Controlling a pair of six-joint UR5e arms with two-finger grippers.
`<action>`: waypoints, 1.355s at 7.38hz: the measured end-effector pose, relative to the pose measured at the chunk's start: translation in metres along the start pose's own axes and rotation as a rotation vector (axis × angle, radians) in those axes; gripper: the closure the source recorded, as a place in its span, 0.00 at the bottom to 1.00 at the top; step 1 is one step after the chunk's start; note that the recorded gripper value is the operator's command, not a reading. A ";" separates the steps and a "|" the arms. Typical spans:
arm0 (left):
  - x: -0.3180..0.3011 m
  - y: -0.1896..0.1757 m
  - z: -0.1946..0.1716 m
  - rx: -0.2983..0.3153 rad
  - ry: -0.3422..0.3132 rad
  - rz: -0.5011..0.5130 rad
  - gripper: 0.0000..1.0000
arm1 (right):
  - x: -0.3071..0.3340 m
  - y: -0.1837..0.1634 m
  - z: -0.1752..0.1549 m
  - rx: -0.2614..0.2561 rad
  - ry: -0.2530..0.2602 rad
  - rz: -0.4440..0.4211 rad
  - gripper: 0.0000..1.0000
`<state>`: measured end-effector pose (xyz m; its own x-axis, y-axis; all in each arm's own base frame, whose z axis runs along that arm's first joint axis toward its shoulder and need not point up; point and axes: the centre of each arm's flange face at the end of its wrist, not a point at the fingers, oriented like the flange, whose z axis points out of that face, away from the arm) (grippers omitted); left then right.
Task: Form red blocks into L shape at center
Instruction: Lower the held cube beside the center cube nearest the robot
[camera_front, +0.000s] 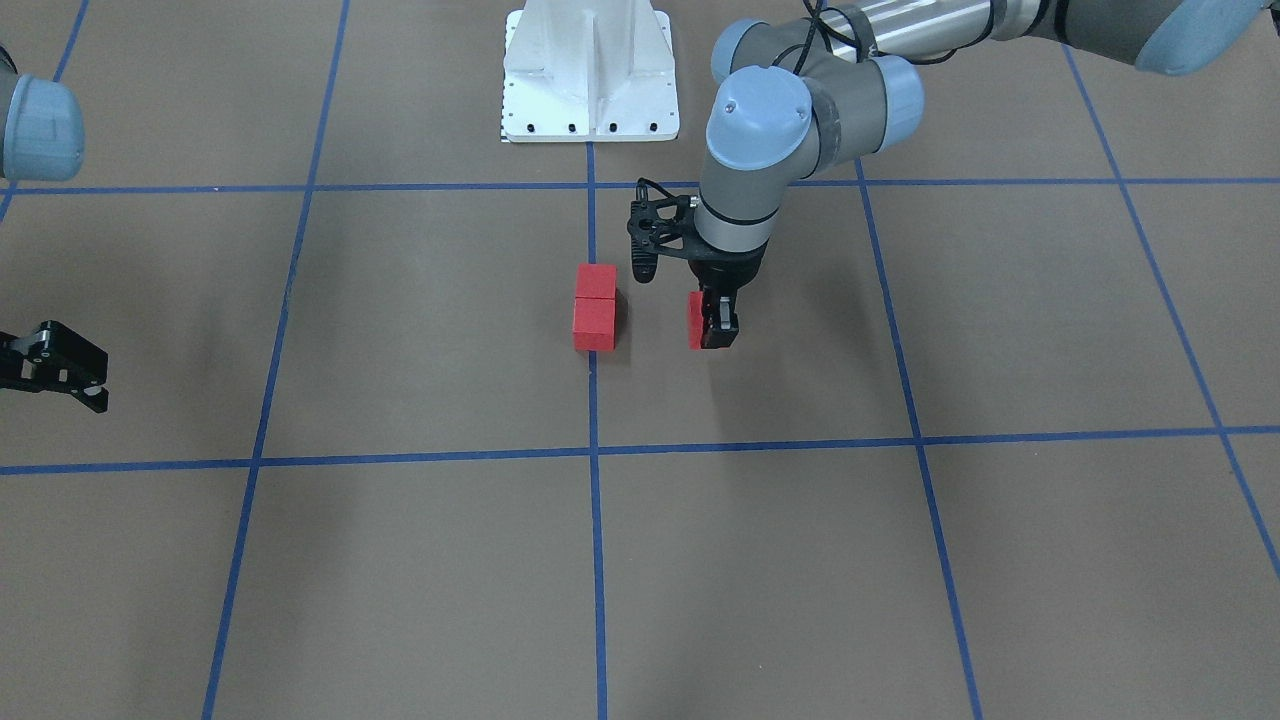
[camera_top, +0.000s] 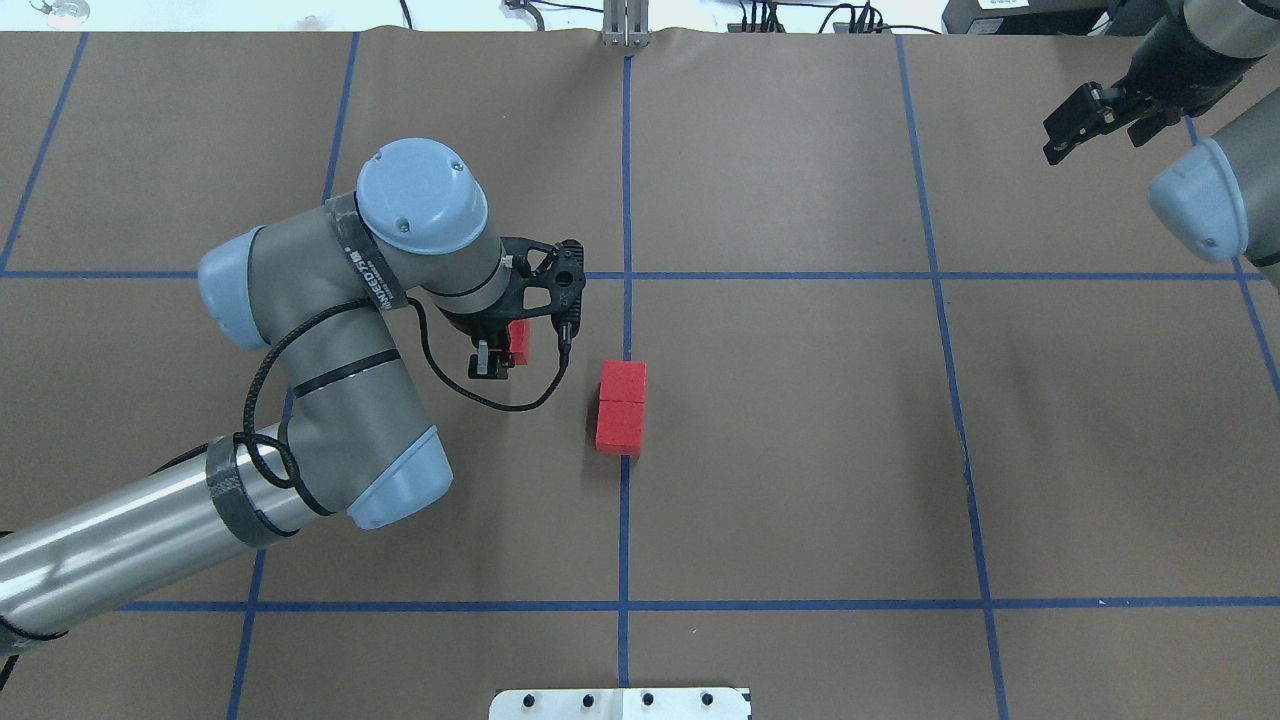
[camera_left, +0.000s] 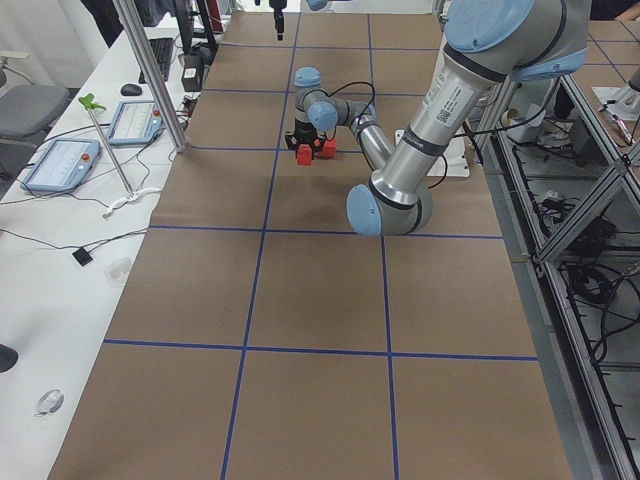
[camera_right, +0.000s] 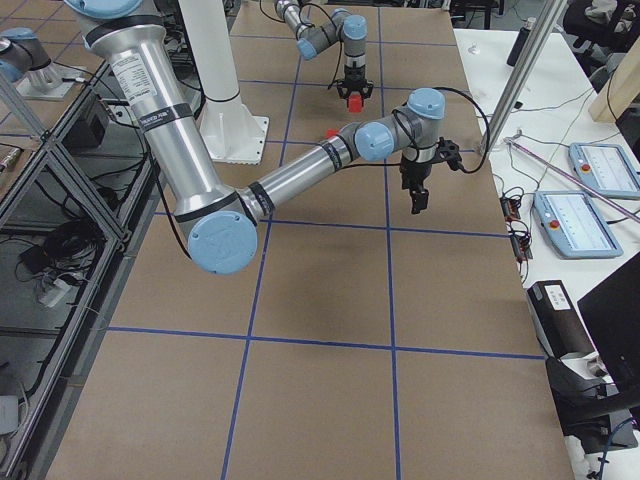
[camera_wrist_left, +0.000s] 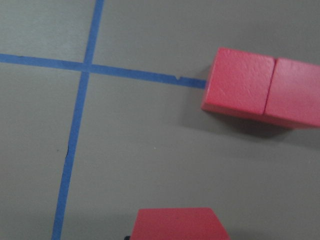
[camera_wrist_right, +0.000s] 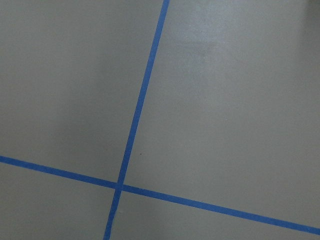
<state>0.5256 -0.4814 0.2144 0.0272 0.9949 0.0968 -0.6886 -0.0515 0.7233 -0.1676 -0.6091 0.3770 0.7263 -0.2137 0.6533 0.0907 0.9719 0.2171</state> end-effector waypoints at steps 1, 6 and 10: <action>-0.003 -0.014 0.006 0.000 0.007 0.011 1.00 | 0.000 0.000 0.000 0.000 0.000 0.000 0.00; 0.018 -0.042 0.026 0.035 0.027 0.011 1.00 | -0.001 0.000 0.000 0.000 -0.001 -0.001 0.00; 0.028 -0.048 0.033 0.038 0.039 -0.004 1.00 | -0.001 0.000 0.000 0.000 -0.002 0.001 0.00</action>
<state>0.5839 -0.4536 0.2049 0.0010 0.9977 0.0673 -0.6602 -0.0499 0.7495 -0.1680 -0.6089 0.3766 0.7251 -0.2132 0.6548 0.0905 0.9721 0.2164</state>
